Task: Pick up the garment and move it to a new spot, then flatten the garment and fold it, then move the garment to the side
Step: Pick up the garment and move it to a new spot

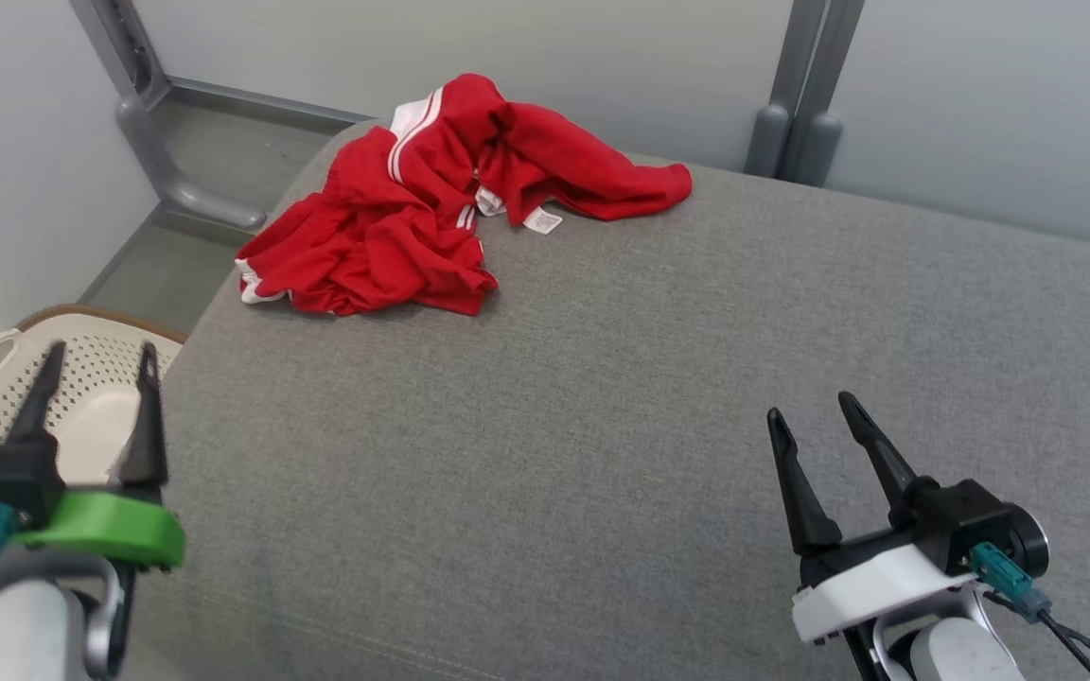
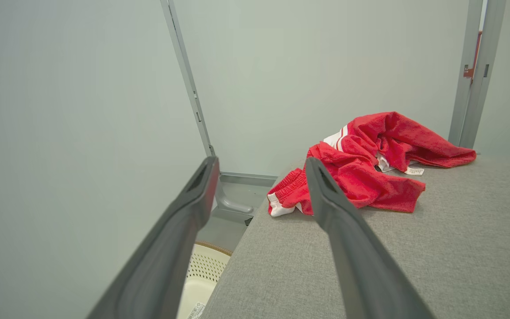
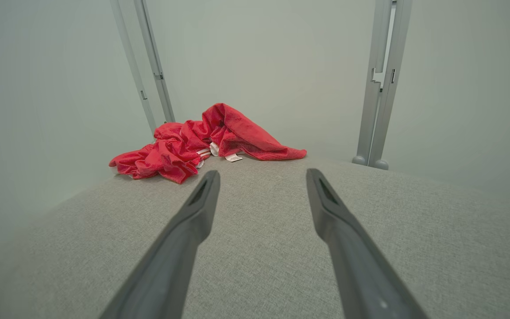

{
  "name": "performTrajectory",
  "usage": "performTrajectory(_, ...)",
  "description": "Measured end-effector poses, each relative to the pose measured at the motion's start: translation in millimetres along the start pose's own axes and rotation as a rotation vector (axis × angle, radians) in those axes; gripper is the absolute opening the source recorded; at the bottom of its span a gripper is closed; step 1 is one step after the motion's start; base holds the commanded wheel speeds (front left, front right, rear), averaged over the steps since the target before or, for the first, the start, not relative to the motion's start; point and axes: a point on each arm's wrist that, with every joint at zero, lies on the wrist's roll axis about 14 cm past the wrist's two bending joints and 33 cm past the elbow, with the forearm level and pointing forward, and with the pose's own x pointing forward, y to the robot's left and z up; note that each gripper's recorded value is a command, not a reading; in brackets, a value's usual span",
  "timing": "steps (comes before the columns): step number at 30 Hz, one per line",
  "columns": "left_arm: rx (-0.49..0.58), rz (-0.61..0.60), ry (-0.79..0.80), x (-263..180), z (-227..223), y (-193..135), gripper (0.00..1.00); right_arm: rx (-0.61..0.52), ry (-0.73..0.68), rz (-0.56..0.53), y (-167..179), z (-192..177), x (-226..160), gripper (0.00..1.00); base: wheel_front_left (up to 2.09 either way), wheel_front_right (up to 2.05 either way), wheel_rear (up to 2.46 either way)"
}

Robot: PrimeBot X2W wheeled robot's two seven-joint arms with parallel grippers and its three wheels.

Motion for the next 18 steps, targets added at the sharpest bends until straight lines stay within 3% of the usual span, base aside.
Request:
performTrajectory(7, 0.070, -0.010, -0.005, 78, 37, 21, 1.00, -0.021, -0.026, -0.013, -16, 1, 19, 1.00, 0.00, 0.00, 0.00)
performTrajectory(14, 0.080, -0.012, 0.232, 132, -13, 24, 1.00, -0.042, -0.057, -0.022, -31, -1, 35, 1.00, 0.00, 0.00, 0.00)
performTrajectory(18, 0.074, -0.047, 0.366, 151, -55, 4, 1.00, -0.057, -0.047, -0.049, -47, -11, 37, 1.00, 0.00, 0.00, 0.00)
